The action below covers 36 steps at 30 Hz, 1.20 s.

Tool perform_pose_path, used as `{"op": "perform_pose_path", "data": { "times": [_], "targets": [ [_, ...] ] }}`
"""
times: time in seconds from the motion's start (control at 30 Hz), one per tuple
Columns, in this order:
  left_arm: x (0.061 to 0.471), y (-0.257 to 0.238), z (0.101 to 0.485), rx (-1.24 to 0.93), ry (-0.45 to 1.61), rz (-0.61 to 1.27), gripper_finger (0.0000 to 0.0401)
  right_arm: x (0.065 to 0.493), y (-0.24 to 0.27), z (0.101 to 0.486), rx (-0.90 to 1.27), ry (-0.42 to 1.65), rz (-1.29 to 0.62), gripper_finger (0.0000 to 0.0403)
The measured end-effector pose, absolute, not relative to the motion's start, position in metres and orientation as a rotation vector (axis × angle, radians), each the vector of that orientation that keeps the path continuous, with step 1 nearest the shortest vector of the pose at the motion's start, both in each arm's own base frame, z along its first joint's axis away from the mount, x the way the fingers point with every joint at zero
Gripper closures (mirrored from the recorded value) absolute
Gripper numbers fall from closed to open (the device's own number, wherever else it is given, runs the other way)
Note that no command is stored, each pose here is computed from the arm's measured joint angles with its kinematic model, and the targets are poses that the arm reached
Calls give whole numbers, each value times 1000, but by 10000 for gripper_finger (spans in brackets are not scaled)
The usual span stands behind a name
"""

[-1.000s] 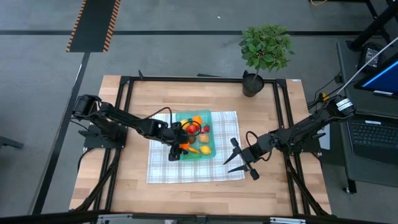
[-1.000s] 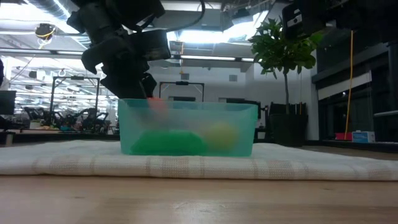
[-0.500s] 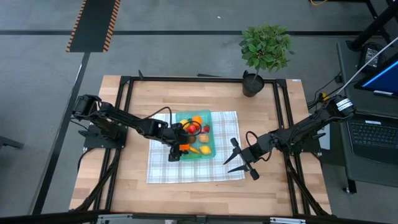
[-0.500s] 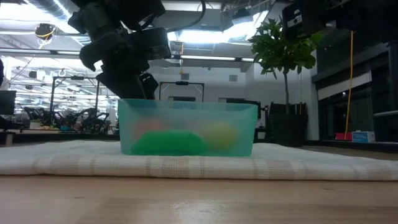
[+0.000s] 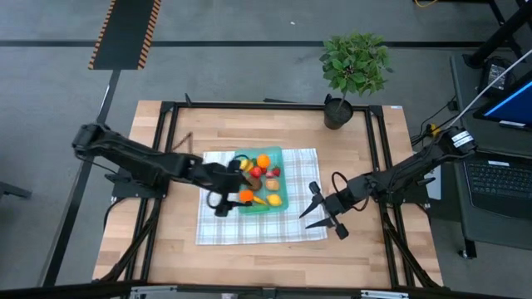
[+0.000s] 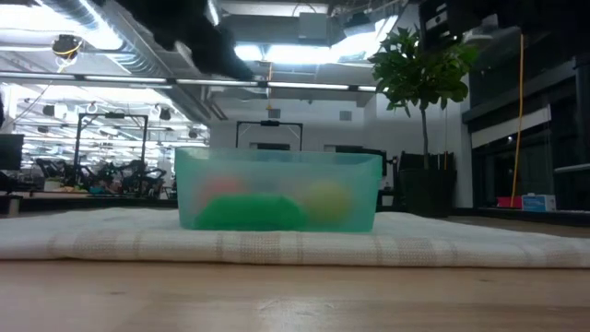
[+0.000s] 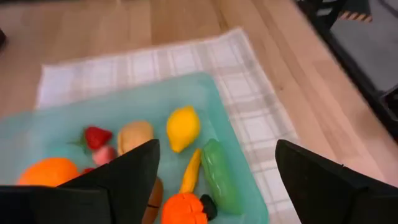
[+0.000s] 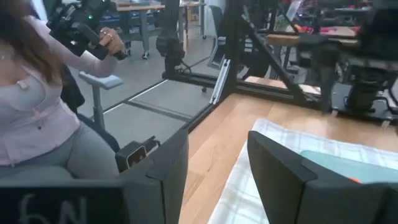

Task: Pick and placing Produce into tupperware
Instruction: Return to Home Position

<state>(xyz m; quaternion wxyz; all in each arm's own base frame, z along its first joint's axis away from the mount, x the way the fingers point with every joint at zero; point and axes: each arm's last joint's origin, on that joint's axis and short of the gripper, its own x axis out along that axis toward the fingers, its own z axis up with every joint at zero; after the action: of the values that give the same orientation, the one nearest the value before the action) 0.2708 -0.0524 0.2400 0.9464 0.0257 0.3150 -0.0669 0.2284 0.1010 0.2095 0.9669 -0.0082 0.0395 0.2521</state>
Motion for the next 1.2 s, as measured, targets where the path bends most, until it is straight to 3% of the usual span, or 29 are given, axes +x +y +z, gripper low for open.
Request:
{"op": "perform_pose_path", "data": {
  "times": [0.33,0.6,0.93,1.2],
  "targets": [
    [189,-42,255,111,341,-143,93,213,78,236,-63,33,413,235],
    [137,-29,238,133,169,-231,93,192,49,256,-77,18,310,235],
    [106,-13,213,152,54,-139,93,173,30,262,-112,39,233,235],
    [101,-10,188,128,26,-132,93,155,21,226,-99,-35,195,235]
  ]
}}
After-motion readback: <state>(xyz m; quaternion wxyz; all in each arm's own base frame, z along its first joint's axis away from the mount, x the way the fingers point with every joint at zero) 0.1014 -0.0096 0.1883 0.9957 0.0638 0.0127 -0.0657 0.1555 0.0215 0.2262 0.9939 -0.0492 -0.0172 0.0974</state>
